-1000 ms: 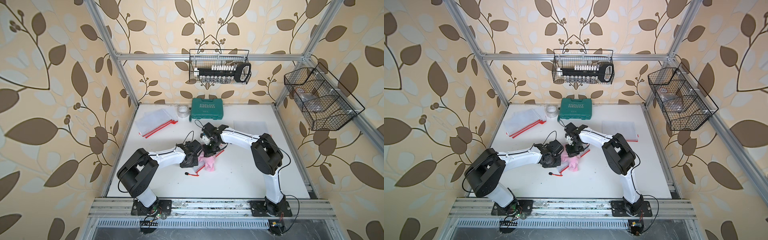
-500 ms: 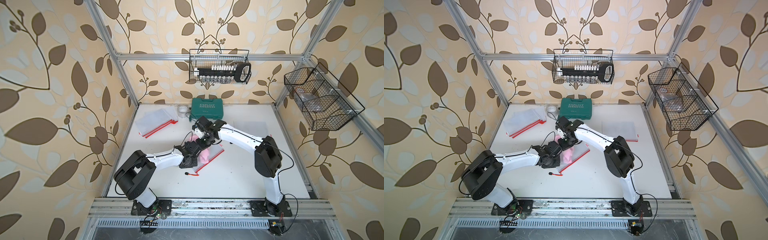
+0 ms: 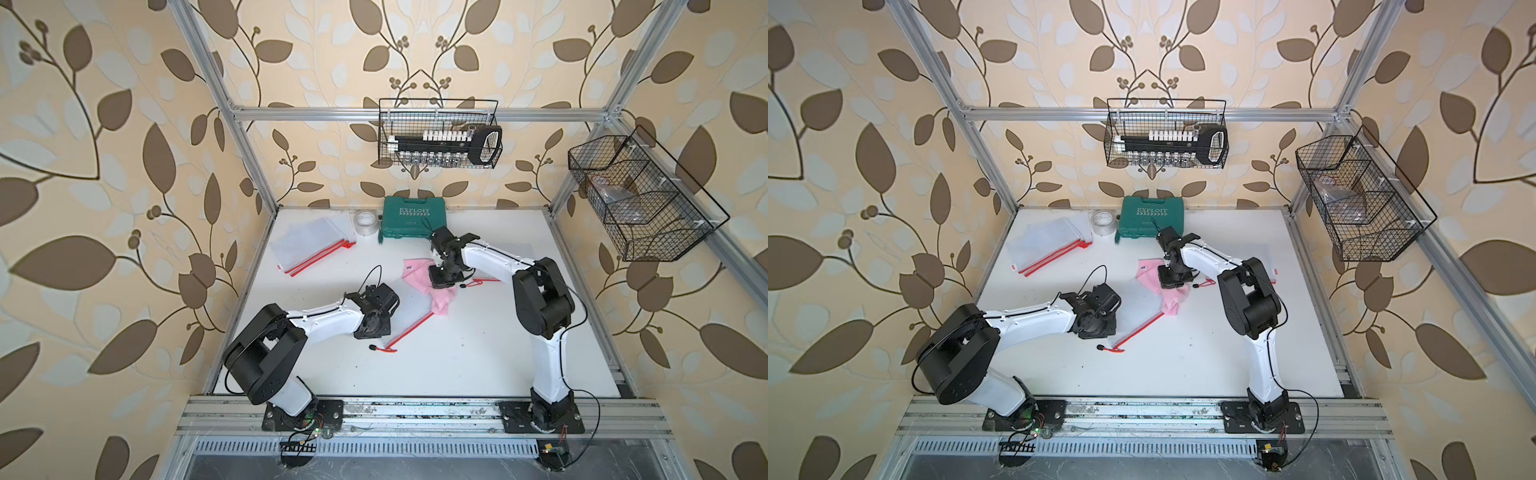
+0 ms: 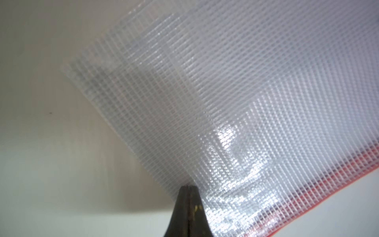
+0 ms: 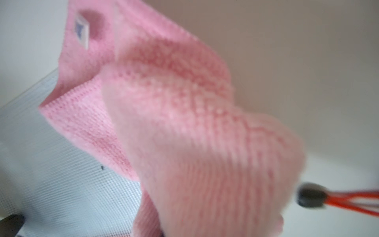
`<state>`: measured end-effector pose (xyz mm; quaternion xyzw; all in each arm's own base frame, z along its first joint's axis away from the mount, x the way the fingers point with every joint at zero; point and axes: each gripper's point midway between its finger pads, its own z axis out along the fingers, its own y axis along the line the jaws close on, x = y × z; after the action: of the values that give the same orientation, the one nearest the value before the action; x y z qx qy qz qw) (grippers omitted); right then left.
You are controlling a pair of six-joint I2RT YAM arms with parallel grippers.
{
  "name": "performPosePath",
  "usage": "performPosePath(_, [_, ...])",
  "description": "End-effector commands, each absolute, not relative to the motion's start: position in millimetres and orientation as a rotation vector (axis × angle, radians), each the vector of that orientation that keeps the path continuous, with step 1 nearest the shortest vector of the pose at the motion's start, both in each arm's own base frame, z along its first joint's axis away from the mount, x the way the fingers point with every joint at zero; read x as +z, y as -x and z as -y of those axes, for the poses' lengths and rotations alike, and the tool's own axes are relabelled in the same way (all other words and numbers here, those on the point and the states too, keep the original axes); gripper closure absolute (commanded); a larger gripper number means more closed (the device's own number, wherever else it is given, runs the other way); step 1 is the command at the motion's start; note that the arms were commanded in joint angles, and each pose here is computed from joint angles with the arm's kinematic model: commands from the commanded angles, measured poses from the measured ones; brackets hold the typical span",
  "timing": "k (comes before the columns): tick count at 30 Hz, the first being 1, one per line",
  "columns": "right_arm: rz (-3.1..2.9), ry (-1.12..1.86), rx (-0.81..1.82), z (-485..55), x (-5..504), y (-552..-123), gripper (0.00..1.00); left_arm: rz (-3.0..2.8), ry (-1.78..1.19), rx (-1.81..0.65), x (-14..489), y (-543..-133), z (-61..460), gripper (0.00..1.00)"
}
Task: Wipe the document bag
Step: Wipe the dirt from the document bag.
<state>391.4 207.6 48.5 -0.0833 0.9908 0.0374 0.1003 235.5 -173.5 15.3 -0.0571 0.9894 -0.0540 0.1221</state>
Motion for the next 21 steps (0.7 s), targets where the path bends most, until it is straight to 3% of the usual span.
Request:
performPosePath(1, [-2.864,0.403,0.024,-222.6,74.3,-378.3,1.00,-3.024,0.147,0.042,-8.2,-203.4,138.5,1.00])
performPosePath(6, [-2.902,0.752,0.404,-317.4,74.6,-324.8,1.00,-3.027,0.154,0.033,-9.2,-204.5,137.5,1.00])
performPosePath(9, [-2.965,0.700,0.535,-340.3,51.9,-315.0,1.00,-3.024,0.155,0.025,-8.0,-206.5,138.2,1.00])
performPosePath(14, [-3.054,0.431,0.306,-277.1,12.3,-352.0,1.00,-3.019,0.152,0.021,-6.0,-205.7,136.9,1.00])
performPosePath(18, [-3.007,0.232,0.014,-199.9,23.4,-382.1,1.00,-3.022,0.153,0.023,-4.9,-204.3,135.6,1.00])
performPosePath(21, [-2.966,0.282,-0.057,-189.2,39.8,-385.0,1.00,-3.022,0.152,0.027,-4.8,-203.7,134.9,1.00])
